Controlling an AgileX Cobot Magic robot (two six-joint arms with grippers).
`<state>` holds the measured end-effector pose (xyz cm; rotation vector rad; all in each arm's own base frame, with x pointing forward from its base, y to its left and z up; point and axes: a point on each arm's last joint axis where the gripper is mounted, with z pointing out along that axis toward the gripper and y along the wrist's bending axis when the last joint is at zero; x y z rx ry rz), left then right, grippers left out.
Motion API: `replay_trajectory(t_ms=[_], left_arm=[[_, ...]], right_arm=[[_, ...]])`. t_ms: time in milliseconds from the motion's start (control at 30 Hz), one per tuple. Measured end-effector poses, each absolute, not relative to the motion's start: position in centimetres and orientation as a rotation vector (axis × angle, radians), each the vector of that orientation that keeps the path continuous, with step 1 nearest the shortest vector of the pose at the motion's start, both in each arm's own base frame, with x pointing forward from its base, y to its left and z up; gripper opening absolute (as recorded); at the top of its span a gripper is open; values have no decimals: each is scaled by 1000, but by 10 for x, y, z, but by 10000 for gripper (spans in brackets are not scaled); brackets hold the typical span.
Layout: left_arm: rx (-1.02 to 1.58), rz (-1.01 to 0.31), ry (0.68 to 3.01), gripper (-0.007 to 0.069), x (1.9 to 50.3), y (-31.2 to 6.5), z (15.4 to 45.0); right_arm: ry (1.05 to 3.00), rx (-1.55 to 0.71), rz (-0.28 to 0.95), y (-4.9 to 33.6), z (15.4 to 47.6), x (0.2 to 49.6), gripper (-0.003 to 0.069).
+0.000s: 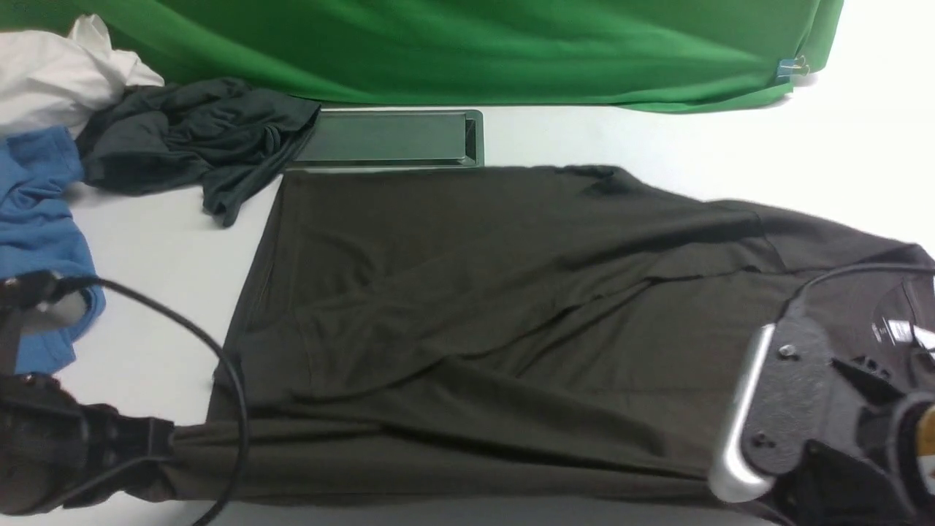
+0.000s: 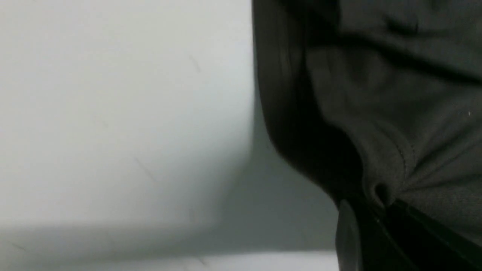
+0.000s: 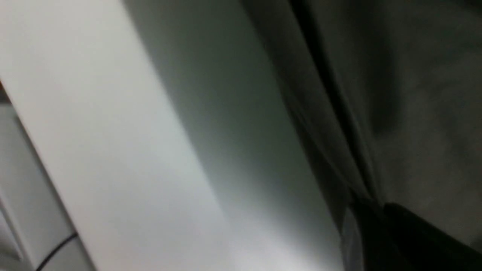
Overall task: Fold a long-sleeved shirt on a white desktop.
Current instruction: 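Fold the black garment in half by bringing its near edge over to the far edge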
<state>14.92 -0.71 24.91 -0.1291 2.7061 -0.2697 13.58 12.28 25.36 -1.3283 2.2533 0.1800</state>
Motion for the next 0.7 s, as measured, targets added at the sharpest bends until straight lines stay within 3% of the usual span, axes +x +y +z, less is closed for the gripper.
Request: replay_trajectory(t_ms=[333, 533, 700], left_arm=[[-161, -295, 2548, 32, 190, -6, 282], [-150, -302, 2513, 32, 252, -2, 297], [-90, -269, 2388, 32, 320, 4, 292]], right_arm=[[2167, -1172, 41, 116, 300, 198, 24], [2181, -1127, -33, 116, 306, 256, 24], [2089, -1117, -100, 128, 303, 321, 24]])
